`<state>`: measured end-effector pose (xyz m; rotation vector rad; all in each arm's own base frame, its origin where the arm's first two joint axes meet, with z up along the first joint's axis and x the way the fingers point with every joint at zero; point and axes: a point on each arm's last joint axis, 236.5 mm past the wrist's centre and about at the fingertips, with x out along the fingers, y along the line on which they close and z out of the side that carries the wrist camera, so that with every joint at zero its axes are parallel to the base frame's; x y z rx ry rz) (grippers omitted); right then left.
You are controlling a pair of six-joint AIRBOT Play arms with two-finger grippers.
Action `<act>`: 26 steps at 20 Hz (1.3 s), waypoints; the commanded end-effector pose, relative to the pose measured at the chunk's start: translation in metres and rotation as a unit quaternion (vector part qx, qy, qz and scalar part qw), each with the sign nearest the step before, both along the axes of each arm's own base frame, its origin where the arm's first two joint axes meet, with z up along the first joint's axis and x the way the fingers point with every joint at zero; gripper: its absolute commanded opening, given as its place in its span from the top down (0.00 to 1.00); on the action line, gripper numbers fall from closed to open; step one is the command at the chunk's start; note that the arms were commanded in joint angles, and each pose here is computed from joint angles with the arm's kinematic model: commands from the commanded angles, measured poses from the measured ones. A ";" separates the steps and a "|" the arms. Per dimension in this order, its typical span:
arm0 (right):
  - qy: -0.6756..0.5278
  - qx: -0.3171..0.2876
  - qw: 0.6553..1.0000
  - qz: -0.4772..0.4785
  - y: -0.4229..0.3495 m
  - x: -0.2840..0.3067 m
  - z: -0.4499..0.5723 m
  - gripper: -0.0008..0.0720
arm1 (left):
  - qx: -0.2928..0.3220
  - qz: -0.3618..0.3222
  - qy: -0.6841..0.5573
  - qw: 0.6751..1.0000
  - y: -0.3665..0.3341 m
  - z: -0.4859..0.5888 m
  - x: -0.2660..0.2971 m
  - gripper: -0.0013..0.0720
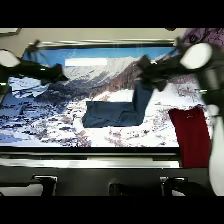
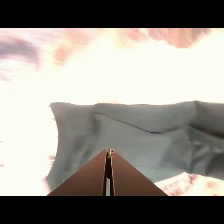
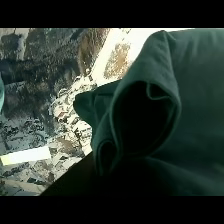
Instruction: Fold the clothes and pants, and hang the long-sleeved shirts on hangers.
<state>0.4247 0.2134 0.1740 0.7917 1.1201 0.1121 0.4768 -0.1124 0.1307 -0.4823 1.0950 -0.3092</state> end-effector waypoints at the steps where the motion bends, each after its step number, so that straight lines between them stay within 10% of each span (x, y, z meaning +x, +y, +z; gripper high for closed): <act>1: 0.019 0.016 1.000 -0.003 0.078 -0.001 -0.036 0.96 | 0.030 0.042 0.005 0.999 0.061 0.017 -0.017 0.96; 26: 0.139 0.063 0.986 0.064 0.200 -0.049 -0.136 0.95 | 0.033 0.034 0.011 0.999 0.067 0.014 -0.020 0.96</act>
